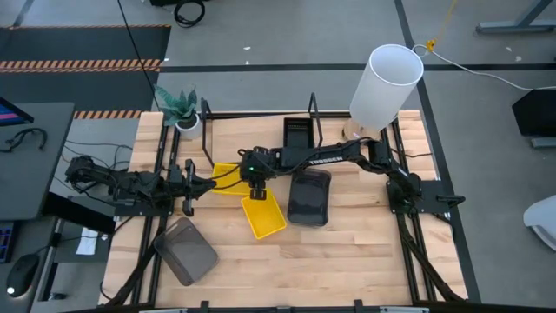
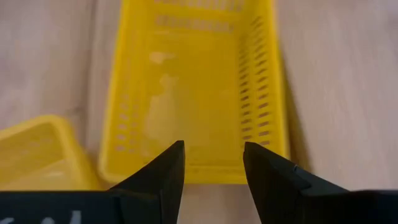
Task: Stack baskets on shelf by color
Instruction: Stack the yellow bin on the yellow bin, then put the stacked yellow bins on the shelf
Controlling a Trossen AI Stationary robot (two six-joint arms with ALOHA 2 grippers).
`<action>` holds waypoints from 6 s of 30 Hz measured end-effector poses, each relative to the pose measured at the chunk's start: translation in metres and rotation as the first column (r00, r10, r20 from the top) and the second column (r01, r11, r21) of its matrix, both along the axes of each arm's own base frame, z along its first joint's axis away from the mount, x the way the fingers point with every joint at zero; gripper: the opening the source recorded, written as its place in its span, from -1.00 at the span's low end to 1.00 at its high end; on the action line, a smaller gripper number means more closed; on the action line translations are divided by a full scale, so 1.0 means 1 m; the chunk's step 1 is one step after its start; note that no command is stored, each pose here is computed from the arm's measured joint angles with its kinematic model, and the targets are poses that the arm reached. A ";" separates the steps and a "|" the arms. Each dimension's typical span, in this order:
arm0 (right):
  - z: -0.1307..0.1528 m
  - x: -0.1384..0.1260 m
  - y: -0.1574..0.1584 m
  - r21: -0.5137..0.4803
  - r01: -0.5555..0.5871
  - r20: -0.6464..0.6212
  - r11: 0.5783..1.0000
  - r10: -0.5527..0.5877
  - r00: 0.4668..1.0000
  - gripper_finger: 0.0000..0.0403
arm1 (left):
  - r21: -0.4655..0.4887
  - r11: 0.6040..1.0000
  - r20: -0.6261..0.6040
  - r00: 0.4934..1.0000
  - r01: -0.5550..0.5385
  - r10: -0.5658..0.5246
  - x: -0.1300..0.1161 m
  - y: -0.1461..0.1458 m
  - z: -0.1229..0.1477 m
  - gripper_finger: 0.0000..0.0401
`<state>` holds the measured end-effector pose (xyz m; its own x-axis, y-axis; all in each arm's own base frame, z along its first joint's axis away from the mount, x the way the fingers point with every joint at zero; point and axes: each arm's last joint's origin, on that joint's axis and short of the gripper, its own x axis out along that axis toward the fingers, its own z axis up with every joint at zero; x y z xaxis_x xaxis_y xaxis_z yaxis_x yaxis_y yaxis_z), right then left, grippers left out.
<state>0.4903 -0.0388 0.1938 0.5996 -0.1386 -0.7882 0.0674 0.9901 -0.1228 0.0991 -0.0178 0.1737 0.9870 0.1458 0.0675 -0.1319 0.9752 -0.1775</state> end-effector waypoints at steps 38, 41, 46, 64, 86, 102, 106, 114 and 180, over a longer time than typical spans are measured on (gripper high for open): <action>-0.001 -0.028 0.032 0.121 0.060 -0.345 0.991 -0.015 0.938 -0.16 | 0.000 1.000 0.000 1.000 0.000 0.000 0.000 0.000 0.000 -0.83; 0.005 -0.028 0.033 0.113 0.085 -0.352 0.990 -0.040 0.935 -0.17 | 0.000 1.000 0.000 1.000 0.000 0.000 0.000 0.000 0.000 -0.84; 0.022 -0.023 0.034 0.093 0.078 -0.304 0.993 -0.046 0.952 -0.17 | 0.000 1.000 0.000 1.000 0.000 0.000 0.000 0.000 0.000 -0.86; 0.024 -0.001 0.000 0.231 0.474 -0.068 0.850 -0.471 0.879 -0.17 | 0.000 1.000 0.000 1.000 0.000 0.000 0.000 0.000 0.000 -0.86; -0.012 0.008 -0.025 0.320 0.549 -0.133 0.772 -0.537 0.833 -0.39 | 0.006 1.000 -0.019 1.000 0.000 0.000 0.001 0.000 -0.002 -0.82; -0.012 0.013 -0.032 0.314 0.469 -0.084 0.825 -0.468 0.880 -0.89 | 0.006 1.000 -0.019 1.000 0.000 0.000 0.001 0.000 -0.002 -0.83; -0.005 0.016 -0.033 0.361 0.408 -0.041 0.839 -0.423 0.905 -0.94 | 0.006 1.000 -0.019 1.000 0.000 0.000 0.001 0.000 -0.002 -0.83; 0.027 0.009 -0.029 0.476 0.302 -0.017 0.826 -0.335 0.942 -0.94 | 0.006 1.000 -0.018 1.000 0.000 0.000 0.001 0.000 -0.001 -0.86; 0.079 -0.040 0.082 0.407 0.007 -0.117 0.914 0.045 0.992 -0.45 | 0.006 1.000 -0.019 1.000 0.000 0.000 0.001 0.000 -0.002 -0.86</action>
<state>0.4507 0.0433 0.2733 0.4950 0.2188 -0.8409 0.0585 0.9572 0.2836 0.1004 -0.0182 0.1722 0.9881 0.1455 0.0500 -0.1352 0.9762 -0.1694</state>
